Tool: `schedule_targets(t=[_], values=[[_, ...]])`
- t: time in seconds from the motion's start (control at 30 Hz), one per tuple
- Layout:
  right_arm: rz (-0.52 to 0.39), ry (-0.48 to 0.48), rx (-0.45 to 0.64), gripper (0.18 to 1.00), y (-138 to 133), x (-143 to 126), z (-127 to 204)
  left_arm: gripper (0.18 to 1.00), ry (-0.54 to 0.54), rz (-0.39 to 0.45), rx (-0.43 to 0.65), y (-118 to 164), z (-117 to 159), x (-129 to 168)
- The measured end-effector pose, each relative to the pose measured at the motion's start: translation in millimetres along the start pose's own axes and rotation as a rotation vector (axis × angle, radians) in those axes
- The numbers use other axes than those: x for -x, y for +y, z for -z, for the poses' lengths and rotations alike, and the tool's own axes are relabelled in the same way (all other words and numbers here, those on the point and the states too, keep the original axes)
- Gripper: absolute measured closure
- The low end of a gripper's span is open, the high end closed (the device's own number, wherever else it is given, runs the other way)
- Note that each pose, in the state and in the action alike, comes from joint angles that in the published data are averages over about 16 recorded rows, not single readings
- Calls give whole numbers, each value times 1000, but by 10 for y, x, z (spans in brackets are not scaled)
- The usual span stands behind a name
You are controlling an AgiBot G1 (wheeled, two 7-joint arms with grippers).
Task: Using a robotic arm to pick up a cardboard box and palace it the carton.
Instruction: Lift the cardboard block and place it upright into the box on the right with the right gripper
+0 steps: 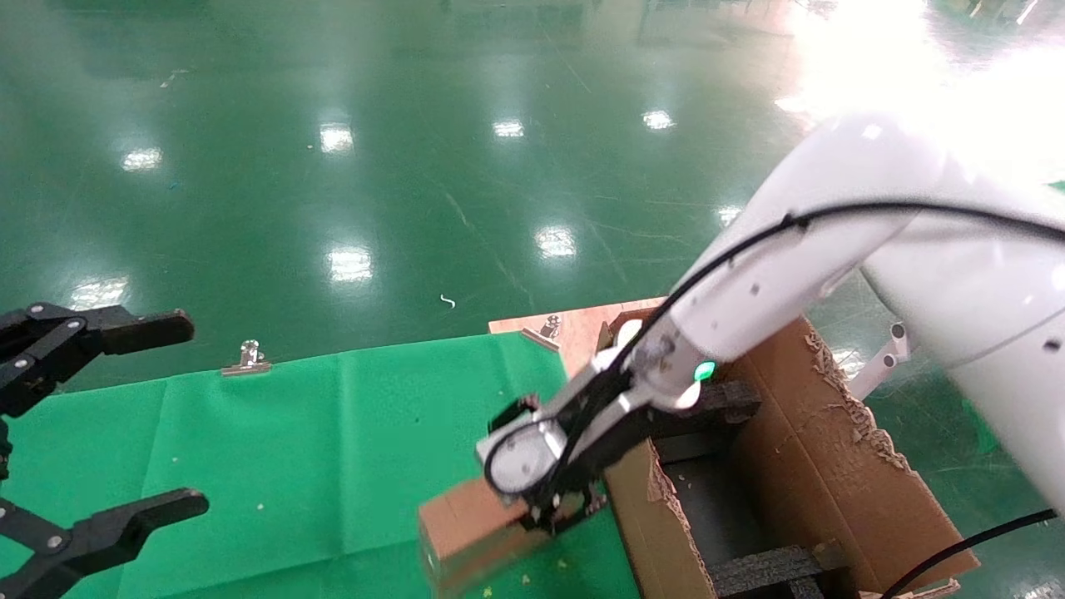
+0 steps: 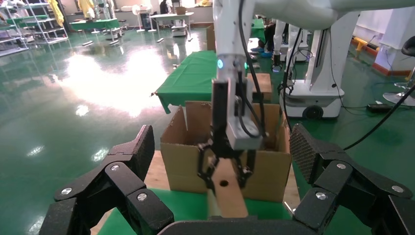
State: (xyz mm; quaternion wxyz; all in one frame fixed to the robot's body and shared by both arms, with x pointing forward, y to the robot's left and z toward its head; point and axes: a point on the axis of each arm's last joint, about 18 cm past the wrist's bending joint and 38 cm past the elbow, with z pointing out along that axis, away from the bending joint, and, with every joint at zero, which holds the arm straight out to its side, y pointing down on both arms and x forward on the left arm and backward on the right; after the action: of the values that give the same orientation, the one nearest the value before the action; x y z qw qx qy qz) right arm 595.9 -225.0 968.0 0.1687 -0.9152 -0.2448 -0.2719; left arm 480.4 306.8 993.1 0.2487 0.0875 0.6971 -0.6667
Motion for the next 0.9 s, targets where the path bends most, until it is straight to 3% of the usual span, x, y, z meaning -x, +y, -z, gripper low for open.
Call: schedule_targets(t=[0.5, 0.9], values=[[59, 184, 22, 773, -53, -547, 1193, 184, 0, 0, 0, 0, 0, 0], [24, 244, 47, 778, 108, -553, 1722, 184, 0, 0, 0, 0, 0, 0]])
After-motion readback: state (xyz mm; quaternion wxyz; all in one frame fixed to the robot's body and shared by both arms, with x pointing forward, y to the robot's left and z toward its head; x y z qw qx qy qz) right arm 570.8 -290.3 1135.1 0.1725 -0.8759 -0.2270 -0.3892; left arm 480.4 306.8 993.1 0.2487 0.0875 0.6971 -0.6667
